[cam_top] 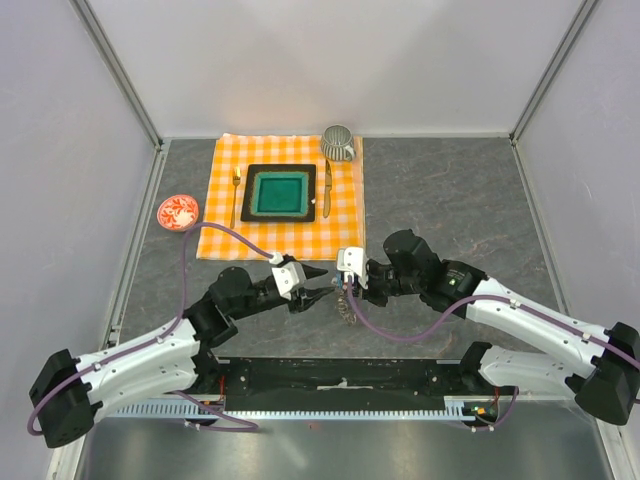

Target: Put the keys on the keyring

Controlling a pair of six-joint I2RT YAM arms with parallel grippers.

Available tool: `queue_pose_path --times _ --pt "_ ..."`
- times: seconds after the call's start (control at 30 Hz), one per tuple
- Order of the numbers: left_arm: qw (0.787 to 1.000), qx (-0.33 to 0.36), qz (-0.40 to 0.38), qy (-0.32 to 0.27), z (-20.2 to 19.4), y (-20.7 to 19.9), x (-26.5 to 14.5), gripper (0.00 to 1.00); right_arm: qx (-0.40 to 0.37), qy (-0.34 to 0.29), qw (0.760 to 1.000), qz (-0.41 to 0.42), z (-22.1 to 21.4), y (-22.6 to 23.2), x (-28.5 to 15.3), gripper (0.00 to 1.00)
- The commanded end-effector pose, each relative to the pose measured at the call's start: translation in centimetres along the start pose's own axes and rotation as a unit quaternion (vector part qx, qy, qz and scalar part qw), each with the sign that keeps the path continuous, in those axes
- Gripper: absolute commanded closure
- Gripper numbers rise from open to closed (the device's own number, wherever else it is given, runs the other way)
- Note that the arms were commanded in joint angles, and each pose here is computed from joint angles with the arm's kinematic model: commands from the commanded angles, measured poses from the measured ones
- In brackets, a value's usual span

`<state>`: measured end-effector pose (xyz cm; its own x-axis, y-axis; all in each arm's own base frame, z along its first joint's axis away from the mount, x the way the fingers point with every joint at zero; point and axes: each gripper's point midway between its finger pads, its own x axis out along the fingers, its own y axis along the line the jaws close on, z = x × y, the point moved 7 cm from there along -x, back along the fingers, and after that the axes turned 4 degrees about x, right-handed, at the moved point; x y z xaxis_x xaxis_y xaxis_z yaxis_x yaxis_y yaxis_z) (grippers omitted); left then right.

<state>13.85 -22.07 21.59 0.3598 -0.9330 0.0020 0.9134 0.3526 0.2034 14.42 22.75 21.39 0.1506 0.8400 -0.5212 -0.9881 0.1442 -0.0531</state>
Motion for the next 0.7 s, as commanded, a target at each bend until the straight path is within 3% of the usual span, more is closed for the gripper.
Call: queue_pose_path --times 0.0,0.27,0.67 --pt "0.999 0.033 -0.039 0.000 0.2 -0.2 0.5 0.51 -0.029 -0.025 0.999 -0.011 2.0 -0.5 -0.2 1.00" --pt "0.996 0.041 -0.082 0.023 -0.7 -0.7 1.4 0.53 -0.033 -0.019 0.999 0.002 1.9 0.0 0.4 1.00" --pt "0.990 0.035 -0.120 0.067 -1.9 -1.0 2.3 0.72 -0.038 -0.019 0.999 0.009 2.0 0.3 0.5 1.00"
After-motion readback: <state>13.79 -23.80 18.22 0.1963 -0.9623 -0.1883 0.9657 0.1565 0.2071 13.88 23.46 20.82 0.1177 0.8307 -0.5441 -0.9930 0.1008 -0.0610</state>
